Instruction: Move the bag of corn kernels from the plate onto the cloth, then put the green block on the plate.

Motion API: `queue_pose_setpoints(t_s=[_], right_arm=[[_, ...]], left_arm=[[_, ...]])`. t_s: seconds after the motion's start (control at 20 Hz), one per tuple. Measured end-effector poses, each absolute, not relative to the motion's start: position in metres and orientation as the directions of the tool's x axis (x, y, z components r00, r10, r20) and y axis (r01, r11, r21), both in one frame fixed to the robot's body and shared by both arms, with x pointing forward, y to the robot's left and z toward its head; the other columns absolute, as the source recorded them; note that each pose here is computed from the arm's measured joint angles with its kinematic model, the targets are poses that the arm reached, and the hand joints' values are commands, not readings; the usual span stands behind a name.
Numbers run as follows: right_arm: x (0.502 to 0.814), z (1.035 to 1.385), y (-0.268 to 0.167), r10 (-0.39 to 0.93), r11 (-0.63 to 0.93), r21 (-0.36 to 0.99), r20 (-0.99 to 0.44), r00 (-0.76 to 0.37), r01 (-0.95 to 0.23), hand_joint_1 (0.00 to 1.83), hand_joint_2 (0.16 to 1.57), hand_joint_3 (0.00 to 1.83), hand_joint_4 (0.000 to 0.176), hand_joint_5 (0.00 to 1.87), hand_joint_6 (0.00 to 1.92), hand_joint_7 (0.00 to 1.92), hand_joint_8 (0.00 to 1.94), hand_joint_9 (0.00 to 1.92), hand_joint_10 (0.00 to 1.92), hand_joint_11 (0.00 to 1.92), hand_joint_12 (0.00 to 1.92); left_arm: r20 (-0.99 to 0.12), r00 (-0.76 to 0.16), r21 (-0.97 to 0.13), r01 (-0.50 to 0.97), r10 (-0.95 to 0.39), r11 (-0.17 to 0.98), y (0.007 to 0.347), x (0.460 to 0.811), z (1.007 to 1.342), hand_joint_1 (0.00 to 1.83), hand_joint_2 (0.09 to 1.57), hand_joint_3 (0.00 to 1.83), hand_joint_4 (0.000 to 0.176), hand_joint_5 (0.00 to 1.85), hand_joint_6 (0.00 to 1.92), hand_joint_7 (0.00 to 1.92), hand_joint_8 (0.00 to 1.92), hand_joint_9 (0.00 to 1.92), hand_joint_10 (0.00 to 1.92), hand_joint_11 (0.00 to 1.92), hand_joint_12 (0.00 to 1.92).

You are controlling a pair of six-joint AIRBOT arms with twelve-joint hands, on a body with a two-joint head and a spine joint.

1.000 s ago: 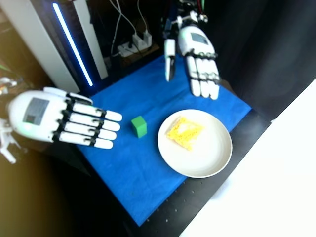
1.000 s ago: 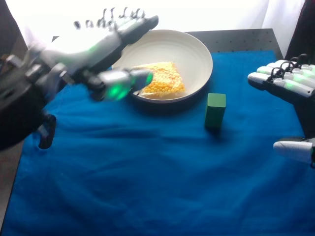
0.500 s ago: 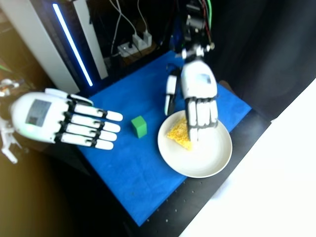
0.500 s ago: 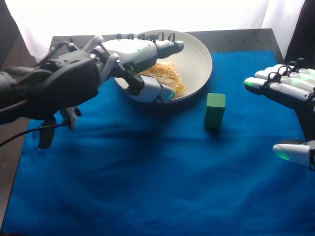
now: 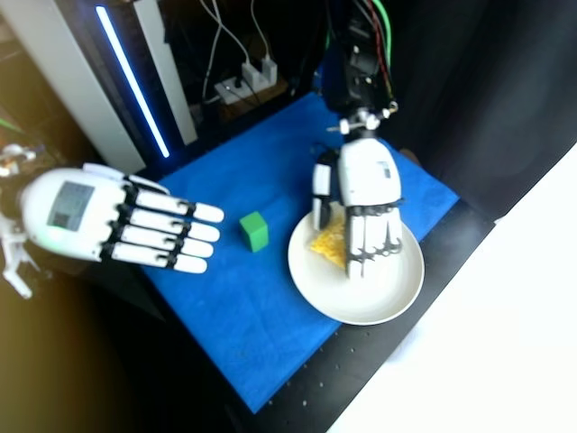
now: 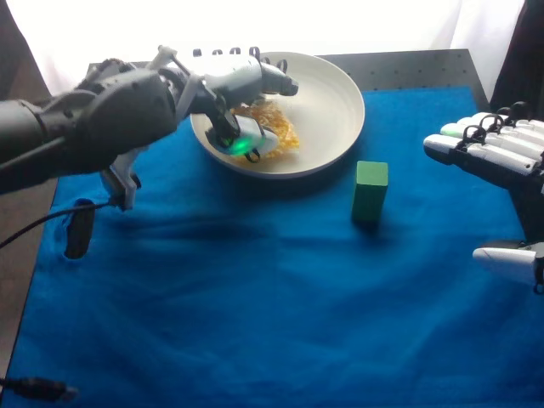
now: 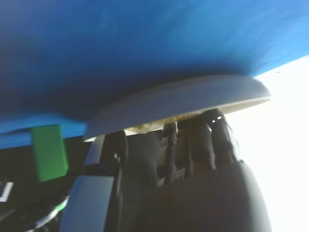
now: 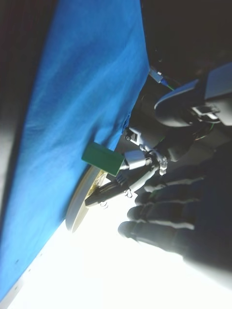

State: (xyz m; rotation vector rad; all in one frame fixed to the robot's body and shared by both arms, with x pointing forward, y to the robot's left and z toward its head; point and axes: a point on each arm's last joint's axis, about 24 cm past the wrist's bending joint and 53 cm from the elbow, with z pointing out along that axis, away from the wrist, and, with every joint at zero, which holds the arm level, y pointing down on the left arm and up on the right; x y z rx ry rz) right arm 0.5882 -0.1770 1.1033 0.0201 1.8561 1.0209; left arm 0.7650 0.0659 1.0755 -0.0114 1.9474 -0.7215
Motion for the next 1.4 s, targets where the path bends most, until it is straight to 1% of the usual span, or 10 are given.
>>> queue_pose_setpoints(t_s=[0.1, 0.25, 0.4, 0.45, 0.5, 0.9, 1.05, 1.1, 1.15, 1.4], right_arm=[[0.588, 1.103, -0.177, 0.424, 0.646, 0.650, -0.741, -0.521, -0.399, 0.54, 1.31, 0.00, 0.020, 0.00, 0.00, 0.00, 0.00, 0.00, 0.00, 0.00, 0.00], [0.588, 1.103, -0.177, 0.424, 0.647, 0.650, -0.741, -0.521, -0.399, 0.54, 1.31, 0.00, 0.025, 0.00, 0.00, 0.00, 0.00, 0.00, 0.00, 0.00, 0.00], [0.588, 1.103, -0.177, 0.425, 0.646, 0.651, -0.740, -0.521, -0.398, 0.54, 1.31, 0.00, 0.028, 0.00, 0.00, 0.00, 0.00, 0.00, 0.00, 0.00, 0.00], [0.588, 1.103, -0.177, 0.425, 0.646, 0.651, -0.740, -0.521, -0.398, 0.54, 1.31, 0.00, 0.029, 0.00, 0.00, 0.00, 0.00, 0.00, 0.00, 0.00, 0.00], [0.589, 1.103, -0.177, 0.423, 0.647, 0.649, -0.742, -0.520, -0.399, 0.55, 1.31, 0.00, 0.035, 0.00, 0.00, 0.00, 0.00, 0.00, 0.00, 0.00, 0.00], [0.589, 1.102, -0.177, 0.425, 0.648, 0.651, -0.740, -0.522, -0.395, 0.46, 1.34, 0.01, 0.018, 0.00, 0.00, 0.00, 0.00, 0.00, 0.00, 0.00, 0.00], [0.589, 1.102, -0.178, 0.428, 0.647, 0.653, -0.738, -0.521, -0.394, 0.56, 1.32, 0.00, 0.014, 0.00, 0.00, 0.00, 0.00, 0.00, 0.00, 0.00, 0.00], [0.589, 1.102, -0.177, 0.428, 0.647, 0.654, -0.737, -0.523, -0.393, 0.55, 1.33, 0.00, 0.000, 0.00, 0.00, 0.00, 0.00, 0.00, 0.00, 0.00, 0.00], [0.589, 1.102, -0.177, 0.431, 0.647, 0.656, -0.735, -0.523, -0.389, 0.54, 1.33, 0.00, 0.000, 0.00, 0.00, 0.00, 0.00, 0.00, 0.00, 0.00, 0.00], [0.589, 1.102, -0.177, 0.442, 0.643, 0.665, -0.728, -0.524, -0.381, 0.59, 1.32, 0.00, 0.011, 0.00, 0.00, 0.00, 0.00, 0.00, 0.00, 0.00, 0.00]], left_arm=[[-0.818, -0.482, -0.490, 0.296, -0.315, 0.820, 0.066, 0.766, 1.077, 1.51, 1.27, 0.01, 0.000, 0.55, 0.05, 0.47, 0.06, 0.50, 1.63, 0.47, 1.64], [-0.815, -0.495, -0.490, 0.313, -0.301, 0.814, 0.057, 0.765, 1.081, 1.61, 1.26, 0.00, 0.000, 0.55, 0.26, 0.19, 0.72, 0.52, 1.71, 0.27, 1.62], [-0.816, -0.496, -0.488, 0.318, -0.296, 0.813, 0.055, 0.765, 1.083, 1.61, 1.25, 0.00, 0.000, 0.38, 0.98, 0.17, 1.02, 0.54, 1.70, 0.38, 1.71], [-0.816, -0.496, -0.488, 0.318, -0.296, 0.813, 0.055, 0.765, 1.083, 1.33, 1.35, 0.01, 0.000, 0.49, 1.53, 0.29, 1.62, 0.56, 1.78, 0.46, 1.74], [-0.817, -0.495, -0.488, 0.320, -0.296, 0.813, 0.055, 0.765, 1.084, 1.26, 1.40, 0.00, 0.000, 0.48, 1.71, 0.29, 1.80, 0.51, 1.83, 0.44, 1.76], [-0.890, -0.361, -0.428, 0.451, -0.278, 0.783, 0.056, 0.738, 1.142, 1.45, 1.34, 0.00, 0.000, 0.50, 1.73, 0.40, 1.78, 0.50, 1.72, 0.48, 1.86], [-0.909, -0.295, -0.409, 0.511, -0.293, 0.756, 0.062, 0.719, 1.169, 1.47, 1.35, 0.02, 0.000, 0.29, 0.91, 0.41, 1.78, 0.48, 1.89, 0.51, 1.92], [-0.913, -0.270, -0.406, 0.536, -0.305, 0.740, 0.066, 0.707, 1.178, 1.28, 1.37, 0.07, 0.000, 0.42, 1.61, 0.42, 1.81, 0.48, 1.90, 0.57, 1.92], [-0.919, -0.248, -0.393, 0.564, -0.305, 0.726, 0.072, 0.688, 1.182, 1.24, 1.40, 0.04, 0.000, 0.46, 1.81, 0.35, 1.81, 0.48, 1.92, 0.60, 1.92], [-0.919, -0.321, -0.387, 0.611, -0.230, 0.691, 0.091, 0.608, 1.144, 1.26, 1.37, 0.01, 0.000, 0.53, 1.71, 0.44, 1.76, 0.56, 1.77, 0.50, 1.92]])
